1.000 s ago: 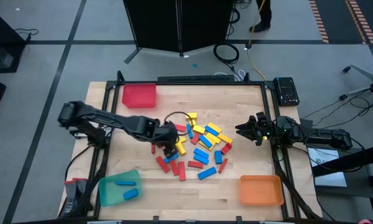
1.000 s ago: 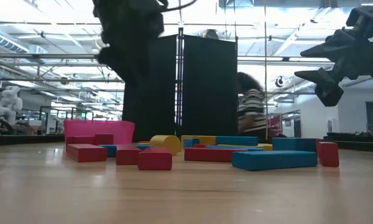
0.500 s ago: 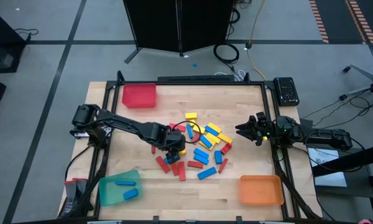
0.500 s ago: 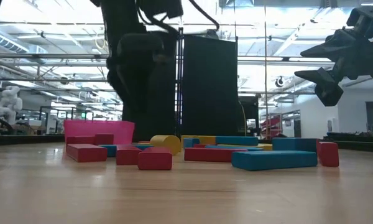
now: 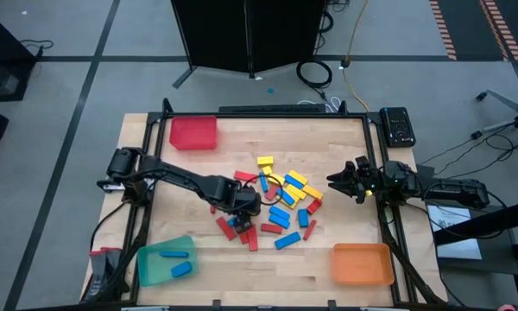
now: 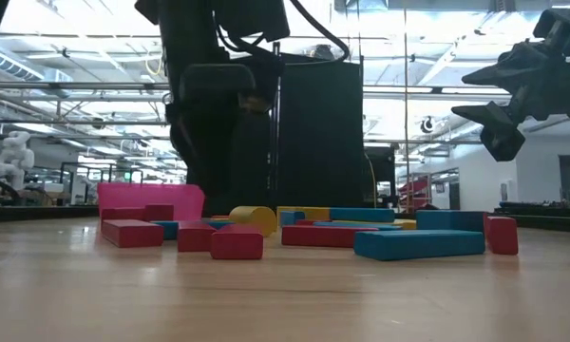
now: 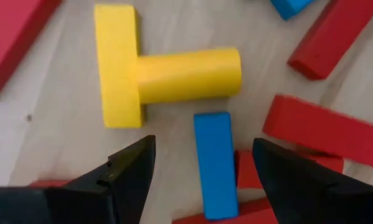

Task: Sort blocks
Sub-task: Put the blue block into the green bin

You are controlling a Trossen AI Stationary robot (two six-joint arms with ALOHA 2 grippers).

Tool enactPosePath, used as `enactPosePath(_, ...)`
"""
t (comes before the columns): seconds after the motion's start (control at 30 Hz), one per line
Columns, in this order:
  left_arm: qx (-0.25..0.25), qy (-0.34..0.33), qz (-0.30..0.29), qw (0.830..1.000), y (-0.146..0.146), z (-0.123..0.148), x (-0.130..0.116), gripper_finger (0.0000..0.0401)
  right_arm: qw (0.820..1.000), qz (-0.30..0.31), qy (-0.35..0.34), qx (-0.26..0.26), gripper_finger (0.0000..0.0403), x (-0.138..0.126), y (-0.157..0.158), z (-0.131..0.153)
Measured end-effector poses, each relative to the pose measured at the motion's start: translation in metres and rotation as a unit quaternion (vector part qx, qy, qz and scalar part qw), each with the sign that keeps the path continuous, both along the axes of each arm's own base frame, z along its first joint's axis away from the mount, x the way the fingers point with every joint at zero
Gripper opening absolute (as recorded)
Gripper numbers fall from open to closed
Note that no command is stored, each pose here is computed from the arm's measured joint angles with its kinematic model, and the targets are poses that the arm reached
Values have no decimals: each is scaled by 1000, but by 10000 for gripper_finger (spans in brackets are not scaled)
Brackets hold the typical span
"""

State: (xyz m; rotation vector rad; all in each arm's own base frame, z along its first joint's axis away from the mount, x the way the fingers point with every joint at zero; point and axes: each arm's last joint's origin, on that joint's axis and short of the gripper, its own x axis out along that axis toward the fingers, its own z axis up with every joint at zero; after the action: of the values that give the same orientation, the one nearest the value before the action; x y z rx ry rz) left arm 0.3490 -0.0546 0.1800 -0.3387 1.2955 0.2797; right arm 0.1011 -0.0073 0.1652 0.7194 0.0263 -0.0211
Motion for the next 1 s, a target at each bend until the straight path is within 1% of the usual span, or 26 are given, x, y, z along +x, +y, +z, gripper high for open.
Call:
enactPosePath(0.23, 3, -1, 4, 1000, 1, 0, 0, 318, 1000, 0, 0, -2, 199, 0, 0, 0)
enactPosePath(0.37, 5, 12, 3, 1000, 0, -6, 0, 334, 1000, 1, 0, -2, 199, 0, 0, 0)
enactPosePath(0.43, 1, 11, 3, 1000, 0, -10, 3, 336, 1000, 1, 0, -2, 199, 0, 0, 0)
enactPosePath(0.53, 6, 38, 3, 999, 0, -18, 1, 336, 1000, 1, 1, -2, 199, 0, 0, 0)
enactPosePath(0.67, 11, 47, 4, 999, 0, -26, 3, 336, 1000, 7, 4, -1, 199, 1, 0, -1)
enactPosePath(0.87, 4, 58, 3, 998, -1, -39, 6, 335, 1000, 11, 10, -1, 199, 1, 0, -1)
enactPosePath(1.0, -10, 70, 1, 998, -2, -46, 8, 332, 1000, 11, 10, 0, 199, 1, 0, -1)
